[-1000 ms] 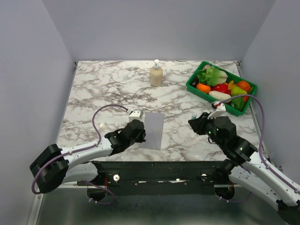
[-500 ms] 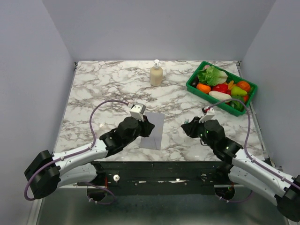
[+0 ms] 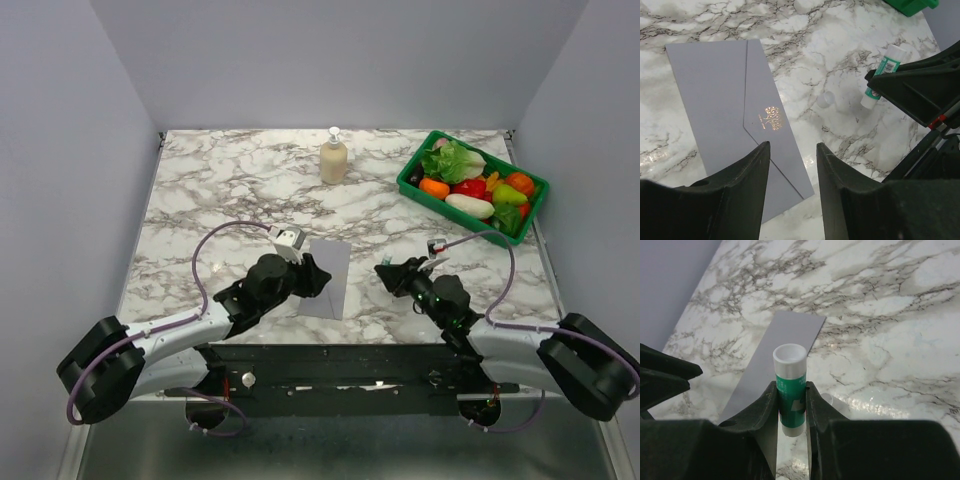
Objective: Place the letter into the envelope and seal it
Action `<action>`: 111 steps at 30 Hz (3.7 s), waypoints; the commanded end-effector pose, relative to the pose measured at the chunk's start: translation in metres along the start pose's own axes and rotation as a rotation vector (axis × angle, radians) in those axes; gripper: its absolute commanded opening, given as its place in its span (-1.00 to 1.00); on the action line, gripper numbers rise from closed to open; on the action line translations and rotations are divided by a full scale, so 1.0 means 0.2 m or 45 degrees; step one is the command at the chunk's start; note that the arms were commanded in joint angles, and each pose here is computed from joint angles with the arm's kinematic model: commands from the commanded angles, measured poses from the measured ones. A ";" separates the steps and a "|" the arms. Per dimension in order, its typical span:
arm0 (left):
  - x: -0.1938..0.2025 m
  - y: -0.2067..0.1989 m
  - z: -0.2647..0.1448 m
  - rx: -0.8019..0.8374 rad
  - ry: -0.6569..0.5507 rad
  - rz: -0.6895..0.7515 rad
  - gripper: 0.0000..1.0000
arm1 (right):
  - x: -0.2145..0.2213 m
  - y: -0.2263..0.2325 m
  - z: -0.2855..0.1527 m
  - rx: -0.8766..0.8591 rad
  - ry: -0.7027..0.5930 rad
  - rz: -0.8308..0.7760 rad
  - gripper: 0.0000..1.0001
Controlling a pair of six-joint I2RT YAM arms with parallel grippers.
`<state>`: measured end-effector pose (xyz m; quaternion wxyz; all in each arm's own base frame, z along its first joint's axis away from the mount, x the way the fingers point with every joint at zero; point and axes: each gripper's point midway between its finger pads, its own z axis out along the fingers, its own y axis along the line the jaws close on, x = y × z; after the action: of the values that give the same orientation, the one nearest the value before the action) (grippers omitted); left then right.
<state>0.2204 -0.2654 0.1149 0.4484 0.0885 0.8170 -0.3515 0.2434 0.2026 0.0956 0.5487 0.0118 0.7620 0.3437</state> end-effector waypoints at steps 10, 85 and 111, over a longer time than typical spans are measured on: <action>-0.07 0.02 -0.01 0.031 -0.053 0.035 -0.03 | -0.16 0.10 0.12 -0.136 -0.275 0.112 -0.99; -0.07 0.04 0.00 0.067 -0.039 0.026 -0.19 | -0.20 0.06 0.21 -0.127 -0.312 0.173 -0.99; -0.05 0.06 0.00 0.060 -0.018 0.027 -0.22 | -0.12 0.00 0.24 -0.084 -0.258 0.057 -0.99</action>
<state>0.2313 -0.2527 0.1137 0.4530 0.0959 0.8102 -0.3594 0.2803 0.2138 0.0486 0.5316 0.0593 0.7739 0.3390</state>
